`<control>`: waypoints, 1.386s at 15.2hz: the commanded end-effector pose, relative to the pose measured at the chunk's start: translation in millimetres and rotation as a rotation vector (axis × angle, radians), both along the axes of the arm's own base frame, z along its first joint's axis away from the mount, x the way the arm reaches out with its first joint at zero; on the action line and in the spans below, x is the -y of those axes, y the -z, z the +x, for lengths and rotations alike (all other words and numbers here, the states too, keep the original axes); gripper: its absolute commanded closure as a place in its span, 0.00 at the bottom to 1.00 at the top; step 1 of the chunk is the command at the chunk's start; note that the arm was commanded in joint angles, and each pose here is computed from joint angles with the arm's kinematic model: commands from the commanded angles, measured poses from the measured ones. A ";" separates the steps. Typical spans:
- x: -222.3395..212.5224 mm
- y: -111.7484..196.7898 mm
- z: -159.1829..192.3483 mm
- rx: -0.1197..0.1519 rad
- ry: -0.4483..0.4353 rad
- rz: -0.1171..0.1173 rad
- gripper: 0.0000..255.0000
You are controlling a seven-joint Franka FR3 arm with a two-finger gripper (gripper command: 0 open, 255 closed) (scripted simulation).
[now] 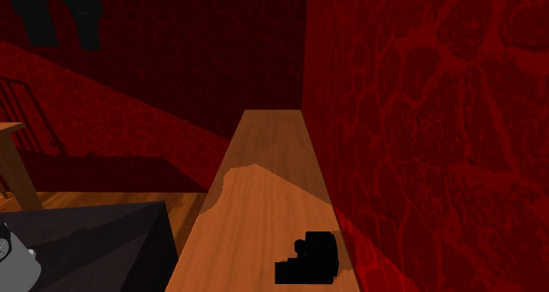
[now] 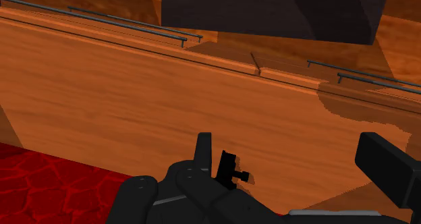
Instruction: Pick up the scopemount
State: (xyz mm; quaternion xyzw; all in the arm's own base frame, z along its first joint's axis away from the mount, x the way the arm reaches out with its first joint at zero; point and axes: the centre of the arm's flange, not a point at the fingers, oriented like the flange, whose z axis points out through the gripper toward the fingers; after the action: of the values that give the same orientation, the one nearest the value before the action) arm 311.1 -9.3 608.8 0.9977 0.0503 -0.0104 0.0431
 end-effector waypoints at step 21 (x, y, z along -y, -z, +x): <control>24.3 209.7 152.7 0.046 0.091 0.070 0.00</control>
State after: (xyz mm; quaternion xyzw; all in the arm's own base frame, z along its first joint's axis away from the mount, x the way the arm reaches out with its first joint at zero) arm 455.5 -32.1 410.5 0.9999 0.0065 0.0105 0.0107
